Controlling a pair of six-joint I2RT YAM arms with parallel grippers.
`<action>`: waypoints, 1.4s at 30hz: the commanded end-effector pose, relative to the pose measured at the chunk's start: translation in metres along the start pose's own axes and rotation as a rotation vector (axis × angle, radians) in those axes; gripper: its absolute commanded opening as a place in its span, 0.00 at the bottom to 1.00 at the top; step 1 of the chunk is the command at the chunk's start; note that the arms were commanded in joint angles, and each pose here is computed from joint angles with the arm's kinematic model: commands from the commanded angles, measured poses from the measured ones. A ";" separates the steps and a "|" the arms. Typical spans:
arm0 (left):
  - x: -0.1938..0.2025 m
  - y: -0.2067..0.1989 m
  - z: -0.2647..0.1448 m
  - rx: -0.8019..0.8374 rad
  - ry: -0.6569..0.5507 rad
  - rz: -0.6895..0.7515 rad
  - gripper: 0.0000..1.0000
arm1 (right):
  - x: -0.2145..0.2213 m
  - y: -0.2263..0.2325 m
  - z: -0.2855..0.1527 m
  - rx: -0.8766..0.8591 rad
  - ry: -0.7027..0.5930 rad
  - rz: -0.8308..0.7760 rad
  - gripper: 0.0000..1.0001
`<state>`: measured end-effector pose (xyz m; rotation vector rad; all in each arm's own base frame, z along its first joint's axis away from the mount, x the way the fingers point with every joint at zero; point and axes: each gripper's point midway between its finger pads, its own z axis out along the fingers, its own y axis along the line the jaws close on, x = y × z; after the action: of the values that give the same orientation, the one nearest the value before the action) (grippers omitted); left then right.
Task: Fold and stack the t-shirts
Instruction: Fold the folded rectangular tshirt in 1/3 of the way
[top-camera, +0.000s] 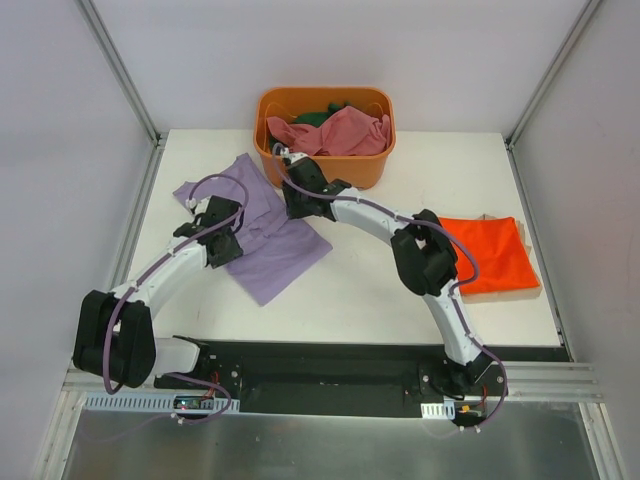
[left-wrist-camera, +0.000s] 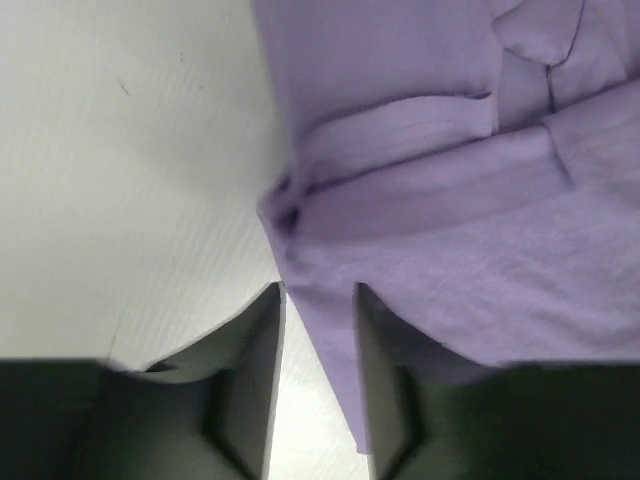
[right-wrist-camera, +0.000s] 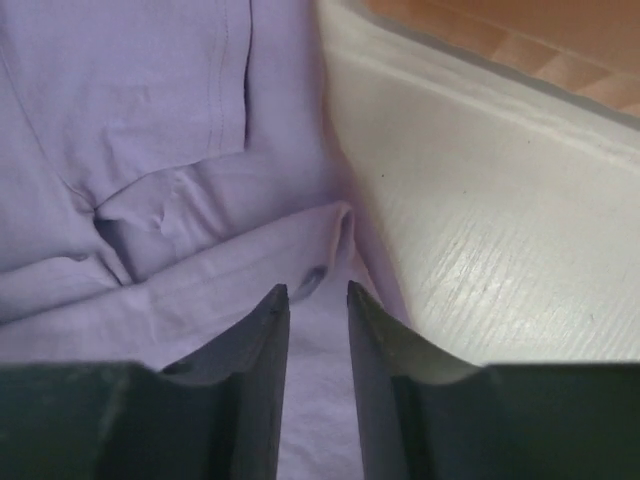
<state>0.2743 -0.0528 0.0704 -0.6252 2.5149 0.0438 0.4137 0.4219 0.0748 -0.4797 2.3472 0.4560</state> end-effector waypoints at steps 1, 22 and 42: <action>-0.022 -0.003 -0.010 0.012 -0.055 -0.016 0.47 | -0.040 0.017 -0.019 -0.073 -0.089 0.016 0.49; 0.015 -0.089 -0.044 0.573 0.115 0.012 0.99 | 0.036 0.047 -0.109 -0.395 -0.051 0.040 0.96; -0.100 -0.038 0.072 -0.019 -0.066 -0.037 0.99 | 0.064 0.005 -0.076 -0.361 0.062 0.110 0.96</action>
<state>0.3878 -0.0988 0.0680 -0.5314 2.4616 -0.2181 0.3221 0.3827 0.0640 -0.5547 2.4079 0.8868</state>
